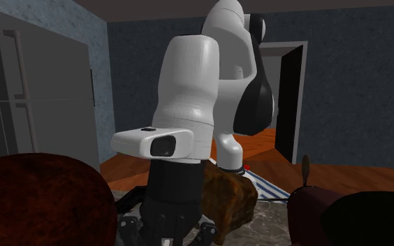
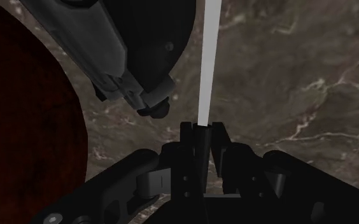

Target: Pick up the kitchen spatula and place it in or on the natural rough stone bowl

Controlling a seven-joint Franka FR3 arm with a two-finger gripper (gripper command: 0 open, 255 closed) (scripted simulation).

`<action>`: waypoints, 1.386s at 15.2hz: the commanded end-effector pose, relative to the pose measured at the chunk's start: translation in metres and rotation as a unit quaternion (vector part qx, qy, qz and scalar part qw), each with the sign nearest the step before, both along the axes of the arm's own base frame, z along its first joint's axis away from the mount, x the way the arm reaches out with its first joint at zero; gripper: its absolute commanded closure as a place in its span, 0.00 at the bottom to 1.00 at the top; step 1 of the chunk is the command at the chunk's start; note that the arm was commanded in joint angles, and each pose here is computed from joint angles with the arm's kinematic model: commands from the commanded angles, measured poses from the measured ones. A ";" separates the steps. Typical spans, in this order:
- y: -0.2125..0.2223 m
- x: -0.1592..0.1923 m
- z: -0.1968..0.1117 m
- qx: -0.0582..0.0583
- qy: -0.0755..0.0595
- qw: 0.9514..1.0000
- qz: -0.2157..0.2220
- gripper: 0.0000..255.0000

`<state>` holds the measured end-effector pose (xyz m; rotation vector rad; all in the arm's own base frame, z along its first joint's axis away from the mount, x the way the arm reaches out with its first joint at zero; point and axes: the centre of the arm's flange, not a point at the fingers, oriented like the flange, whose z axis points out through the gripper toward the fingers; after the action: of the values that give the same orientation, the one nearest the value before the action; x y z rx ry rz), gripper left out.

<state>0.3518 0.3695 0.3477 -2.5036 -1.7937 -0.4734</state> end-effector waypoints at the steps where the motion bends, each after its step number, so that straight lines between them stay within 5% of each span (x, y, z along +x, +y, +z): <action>1: 0.000 0.000 0.011 0.000 0.000 1.000 0.000 1.00; 21: 0.000 0.000 0.117 0.000 0.000 1.000 0.000 1.00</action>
<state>0.3521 0.3696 0.4594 -2.5035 -1.7936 -0.4738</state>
